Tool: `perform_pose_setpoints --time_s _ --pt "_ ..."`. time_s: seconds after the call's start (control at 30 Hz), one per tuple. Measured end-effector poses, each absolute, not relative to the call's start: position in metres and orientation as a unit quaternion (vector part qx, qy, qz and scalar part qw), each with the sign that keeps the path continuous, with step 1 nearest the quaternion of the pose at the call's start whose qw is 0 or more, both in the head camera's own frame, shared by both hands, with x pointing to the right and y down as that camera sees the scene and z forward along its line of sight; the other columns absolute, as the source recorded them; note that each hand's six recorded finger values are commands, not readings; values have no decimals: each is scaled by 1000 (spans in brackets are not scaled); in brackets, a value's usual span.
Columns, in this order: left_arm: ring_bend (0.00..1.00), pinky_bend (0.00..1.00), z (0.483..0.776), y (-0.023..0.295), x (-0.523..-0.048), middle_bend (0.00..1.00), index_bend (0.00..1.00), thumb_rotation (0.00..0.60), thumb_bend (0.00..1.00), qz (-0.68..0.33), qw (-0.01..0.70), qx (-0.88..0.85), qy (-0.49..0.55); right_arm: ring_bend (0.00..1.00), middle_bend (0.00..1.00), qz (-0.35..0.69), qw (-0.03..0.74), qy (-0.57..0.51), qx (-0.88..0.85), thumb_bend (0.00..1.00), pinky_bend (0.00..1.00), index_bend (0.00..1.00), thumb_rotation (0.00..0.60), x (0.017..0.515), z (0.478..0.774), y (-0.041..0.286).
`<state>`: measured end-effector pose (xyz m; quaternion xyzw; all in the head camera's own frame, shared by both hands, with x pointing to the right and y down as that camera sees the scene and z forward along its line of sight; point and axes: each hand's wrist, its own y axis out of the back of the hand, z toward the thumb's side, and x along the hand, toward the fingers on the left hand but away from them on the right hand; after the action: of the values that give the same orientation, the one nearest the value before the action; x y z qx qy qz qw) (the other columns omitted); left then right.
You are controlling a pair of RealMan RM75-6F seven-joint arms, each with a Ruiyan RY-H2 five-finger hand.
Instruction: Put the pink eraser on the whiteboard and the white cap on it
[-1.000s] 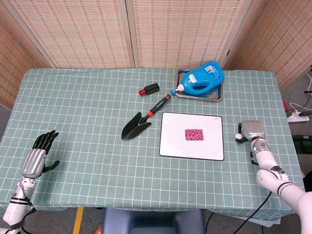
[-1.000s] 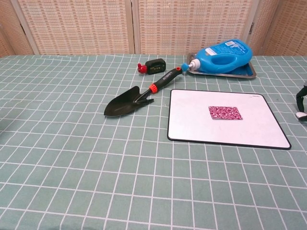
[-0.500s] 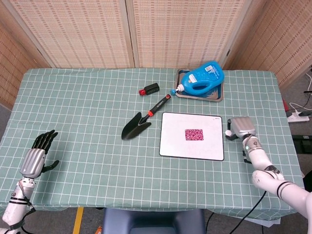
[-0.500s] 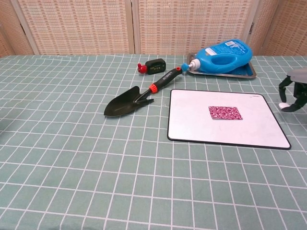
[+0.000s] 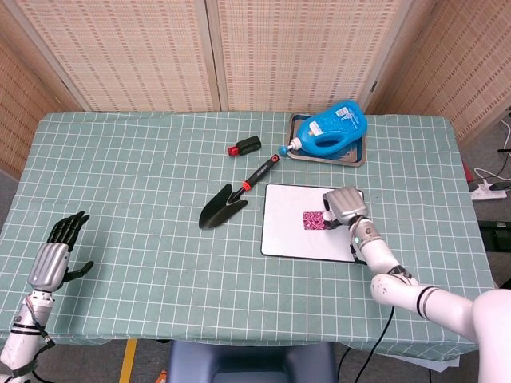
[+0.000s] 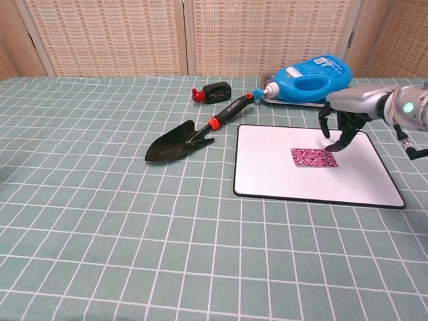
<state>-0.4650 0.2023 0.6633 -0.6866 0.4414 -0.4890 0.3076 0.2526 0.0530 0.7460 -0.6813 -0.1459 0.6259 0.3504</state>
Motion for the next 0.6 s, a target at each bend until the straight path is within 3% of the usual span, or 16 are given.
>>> perform_pose_setpoints --time_s 0.5,0.6 --pt "0 0 662 202 -466 0 0 600 191 -486 303 -688 446 946 960 641 354 -132 -668 295 1000 527 504 238 757 57" --pt "0 0 663 202 -467 0 0 600 191 -486 302 -688 445 946 960 644 352 -131 -667 169 1000 476 509 240 758 57"
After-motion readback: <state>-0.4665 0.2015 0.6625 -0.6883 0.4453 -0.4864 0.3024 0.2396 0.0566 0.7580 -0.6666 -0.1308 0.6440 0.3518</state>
